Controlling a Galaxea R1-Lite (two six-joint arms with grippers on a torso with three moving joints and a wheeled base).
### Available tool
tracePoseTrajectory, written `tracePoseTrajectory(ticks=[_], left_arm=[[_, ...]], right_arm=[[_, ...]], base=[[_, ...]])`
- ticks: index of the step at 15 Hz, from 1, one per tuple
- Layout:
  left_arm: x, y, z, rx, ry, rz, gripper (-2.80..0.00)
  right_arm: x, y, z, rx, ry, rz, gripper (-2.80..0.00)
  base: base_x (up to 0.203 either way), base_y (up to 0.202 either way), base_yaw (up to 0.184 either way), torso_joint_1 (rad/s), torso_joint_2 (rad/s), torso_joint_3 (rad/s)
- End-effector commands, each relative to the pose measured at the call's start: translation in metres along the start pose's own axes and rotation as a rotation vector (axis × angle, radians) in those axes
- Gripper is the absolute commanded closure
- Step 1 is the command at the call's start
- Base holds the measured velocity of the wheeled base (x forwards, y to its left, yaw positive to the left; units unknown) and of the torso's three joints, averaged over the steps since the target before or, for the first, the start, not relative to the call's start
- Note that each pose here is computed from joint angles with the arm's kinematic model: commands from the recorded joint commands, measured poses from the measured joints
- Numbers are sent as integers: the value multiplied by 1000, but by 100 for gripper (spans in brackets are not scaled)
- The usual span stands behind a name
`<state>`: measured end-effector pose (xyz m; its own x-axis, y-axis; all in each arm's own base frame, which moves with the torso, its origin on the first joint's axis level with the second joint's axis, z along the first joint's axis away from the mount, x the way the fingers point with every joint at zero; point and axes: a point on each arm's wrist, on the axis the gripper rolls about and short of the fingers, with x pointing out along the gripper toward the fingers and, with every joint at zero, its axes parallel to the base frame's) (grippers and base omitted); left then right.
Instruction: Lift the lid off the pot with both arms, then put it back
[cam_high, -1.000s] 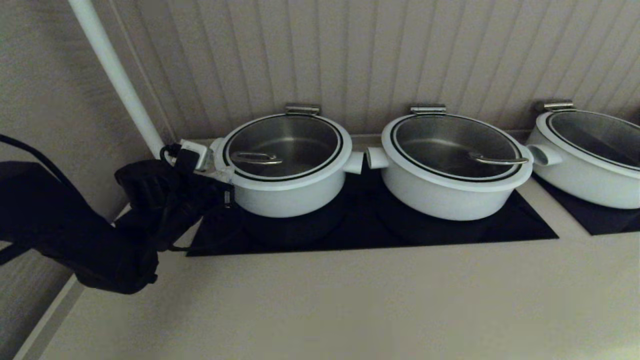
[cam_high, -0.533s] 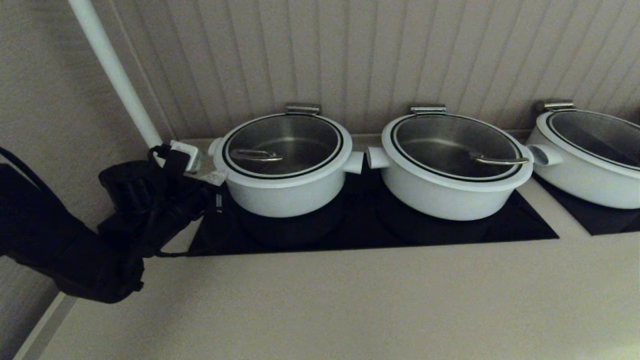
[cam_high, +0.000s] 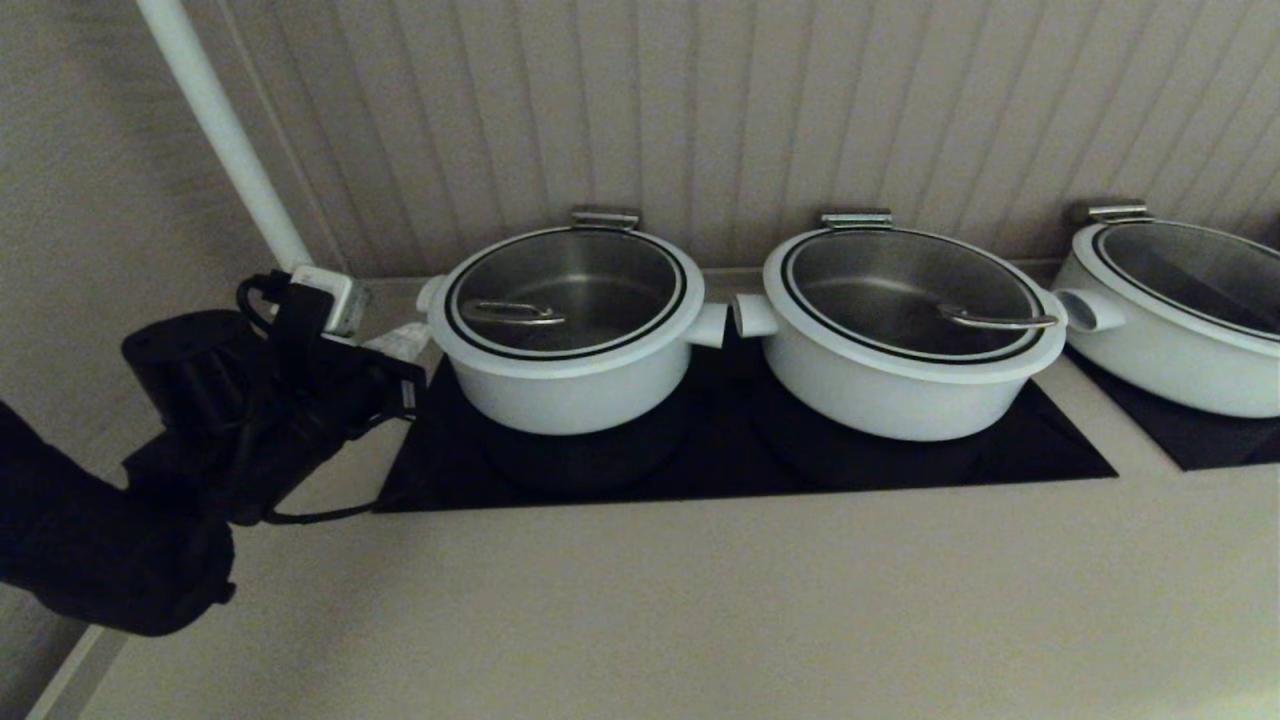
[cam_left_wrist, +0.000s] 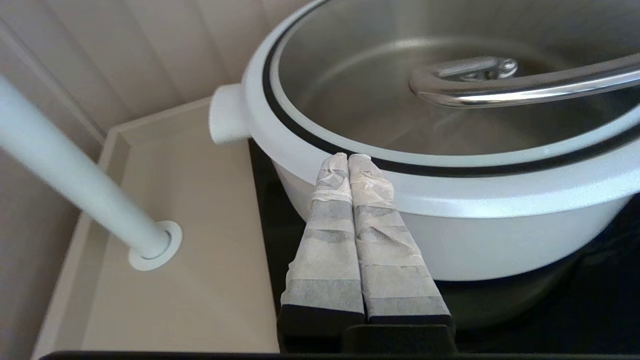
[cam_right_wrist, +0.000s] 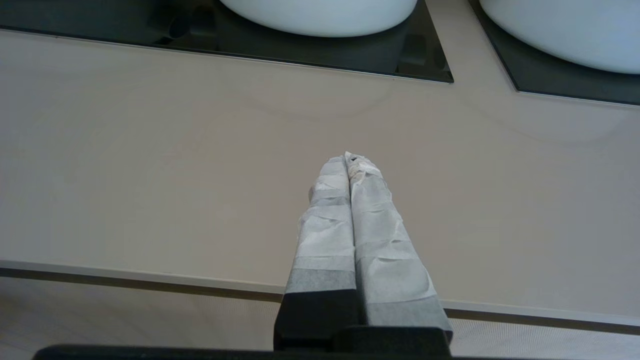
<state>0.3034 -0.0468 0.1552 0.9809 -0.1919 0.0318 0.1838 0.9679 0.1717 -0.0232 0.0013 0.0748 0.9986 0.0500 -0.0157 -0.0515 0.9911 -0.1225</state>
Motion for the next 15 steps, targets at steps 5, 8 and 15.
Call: tracePoseTrajectory(ticks=[5, 8, 15], left_arm=[[-39, 3, 25, 5, -67, 14, 0], [-58, 5, 26, 6, -65, 28, 0], [-119, 3, 27, 23, -79, 40, 0]], right_arm=[[0, 0, 0, -1, 1, 1, 0], [0, 0, 0, -1, 1, 1, 0], [0, 0, 0, -1, 1, 1, 0]], base=[[0, 0, 0, 0, 0, 0], [0, 0, 0, 0, 0, 0], [0, 0, 0, 0, 0, 0]])
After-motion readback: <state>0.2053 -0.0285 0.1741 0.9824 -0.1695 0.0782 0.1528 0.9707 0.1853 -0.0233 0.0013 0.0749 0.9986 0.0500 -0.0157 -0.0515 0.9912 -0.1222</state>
